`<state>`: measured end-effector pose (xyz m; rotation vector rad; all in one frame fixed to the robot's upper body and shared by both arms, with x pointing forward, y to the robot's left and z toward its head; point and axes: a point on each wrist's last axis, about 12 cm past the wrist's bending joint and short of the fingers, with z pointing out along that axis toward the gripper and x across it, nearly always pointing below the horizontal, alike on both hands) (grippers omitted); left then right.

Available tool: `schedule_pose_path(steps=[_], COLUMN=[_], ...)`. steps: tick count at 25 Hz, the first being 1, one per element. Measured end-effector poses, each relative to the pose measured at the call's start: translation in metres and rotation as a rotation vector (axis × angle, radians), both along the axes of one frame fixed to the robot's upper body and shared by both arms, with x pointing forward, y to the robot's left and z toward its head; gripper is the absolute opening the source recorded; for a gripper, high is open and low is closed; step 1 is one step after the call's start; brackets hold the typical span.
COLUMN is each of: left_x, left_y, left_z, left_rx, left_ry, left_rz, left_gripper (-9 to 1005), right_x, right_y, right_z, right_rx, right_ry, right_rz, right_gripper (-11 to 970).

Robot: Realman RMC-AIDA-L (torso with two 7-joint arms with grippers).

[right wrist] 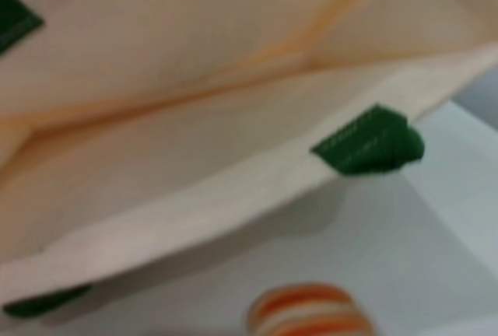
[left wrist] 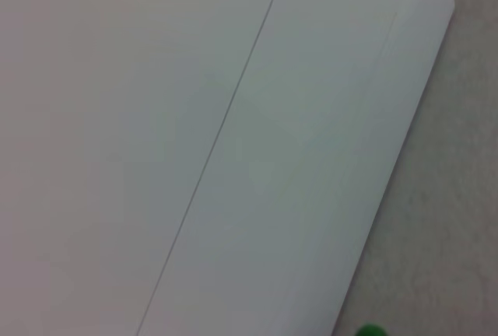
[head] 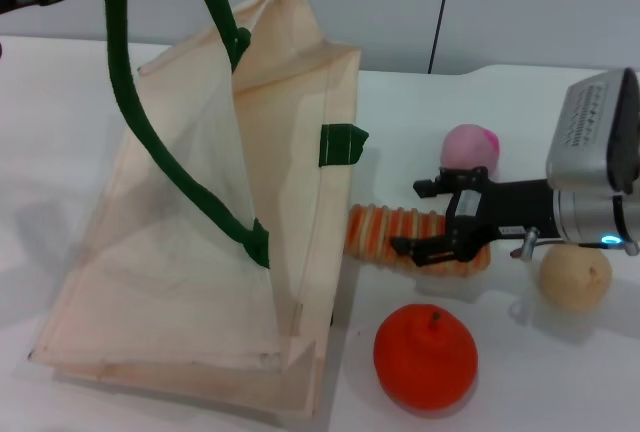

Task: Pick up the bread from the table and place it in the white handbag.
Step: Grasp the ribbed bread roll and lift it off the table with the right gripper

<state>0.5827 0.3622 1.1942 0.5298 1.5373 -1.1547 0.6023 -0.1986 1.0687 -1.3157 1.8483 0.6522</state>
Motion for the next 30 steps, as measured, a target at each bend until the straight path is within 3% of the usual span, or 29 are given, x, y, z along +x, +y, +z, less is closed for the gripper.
schedule_pose_path(steps=[23,30], left_x=[-0.0004,-0.0004], left_y=[0.0015,0.0017], left_z=[-0.0002,-0.0004], left_rx=[-0.003,-0.004], left_ry=[-0.002,-0.002], left_rz=[0.009,0.011], left_gripper=[127,128], right_x=[0.0012,0.0036], right_y=[0.0028,-0.0022], right_z=[-0.0084,-0.0061], right_rx=[-0.121,-0.126], right_ry=[0.036,0.029], right_rz=[0.000,-0.007], right_gripper=[889,803])
